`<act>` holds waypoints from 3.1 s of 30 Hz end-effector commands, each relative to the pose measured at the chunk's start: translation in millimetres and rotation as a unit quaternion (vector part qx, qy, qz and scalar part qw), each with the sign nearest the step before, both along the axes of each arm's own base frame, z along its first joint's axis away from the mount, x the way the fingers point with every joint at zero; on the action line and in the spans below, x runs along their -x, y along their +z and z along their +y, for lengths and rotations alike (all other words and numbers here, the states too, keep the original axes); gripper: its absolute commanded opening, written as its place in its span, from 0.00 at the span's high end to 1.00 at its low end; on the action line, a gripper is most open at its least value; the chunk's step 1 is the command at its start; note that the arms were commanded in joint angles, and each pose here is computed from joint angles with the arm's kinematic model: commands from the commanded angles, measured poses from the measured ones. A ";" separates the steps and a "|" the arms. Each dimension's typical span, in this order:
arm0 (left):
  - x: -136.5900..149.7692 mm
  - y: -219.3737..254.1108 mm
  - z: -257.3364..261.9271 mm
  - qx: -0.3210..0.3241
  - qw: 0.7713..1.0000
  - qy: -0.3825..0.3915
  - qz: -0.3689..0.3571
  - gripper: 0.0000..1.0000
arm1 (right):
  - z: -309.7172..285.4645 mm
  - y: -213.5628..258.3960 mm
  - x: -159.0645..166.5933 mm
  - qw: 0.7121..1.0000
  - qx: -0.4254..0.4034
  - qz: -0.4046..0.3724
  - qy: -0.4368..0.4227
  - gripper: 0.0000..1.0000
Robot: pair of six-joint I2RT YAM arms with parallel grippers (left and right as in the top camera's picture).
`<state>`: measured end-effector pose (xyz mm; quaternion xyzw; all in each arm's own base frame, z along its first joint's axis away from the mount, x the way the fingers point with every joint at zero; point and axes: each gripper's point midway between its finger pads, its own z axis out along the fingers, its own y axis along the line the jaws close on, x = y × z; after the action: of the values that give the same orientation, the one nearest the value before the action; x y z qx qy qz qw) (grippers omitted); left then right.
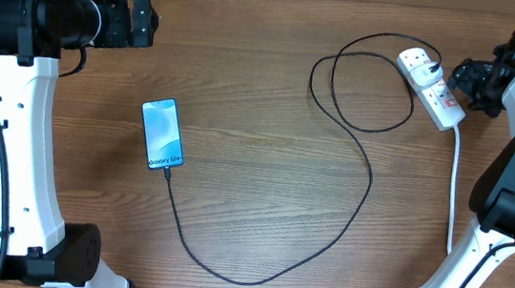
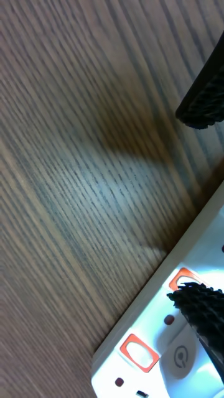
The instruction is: Plug charger to phone and switch on socket
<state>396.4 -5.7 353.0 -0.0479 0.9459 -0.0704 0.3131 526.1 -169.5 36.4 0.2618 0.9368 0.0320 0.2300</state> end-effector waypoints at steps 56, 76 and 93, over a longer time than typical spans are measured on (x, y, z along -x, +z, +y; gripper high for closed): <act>-1.0 3.5 -2.7 0.008 1.000 0.001 -0.005 0.01 | 30.1 -32.3 3.9 0.997 0.002 0.052 0.052 0.17; -1.0 3.5 -2.7 0.008 1.000 0.001 -0.005 0.00 | -8.3 34.4 -13.7 0.999 0.031 0.028 -0.002 0.08; -1.0 3.5 -2.7 0.008 1.000 0.001 -0.005 0.00 | 5.0 -7.3 -8.9 0.998 -0.005 0.063 0.016 0.09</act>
<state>396.4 -5.7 353.0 -0.0479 0.9459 -0.0704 0.3131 533.0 -170.5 28.4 0.2545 0.9525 0.0060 0.1673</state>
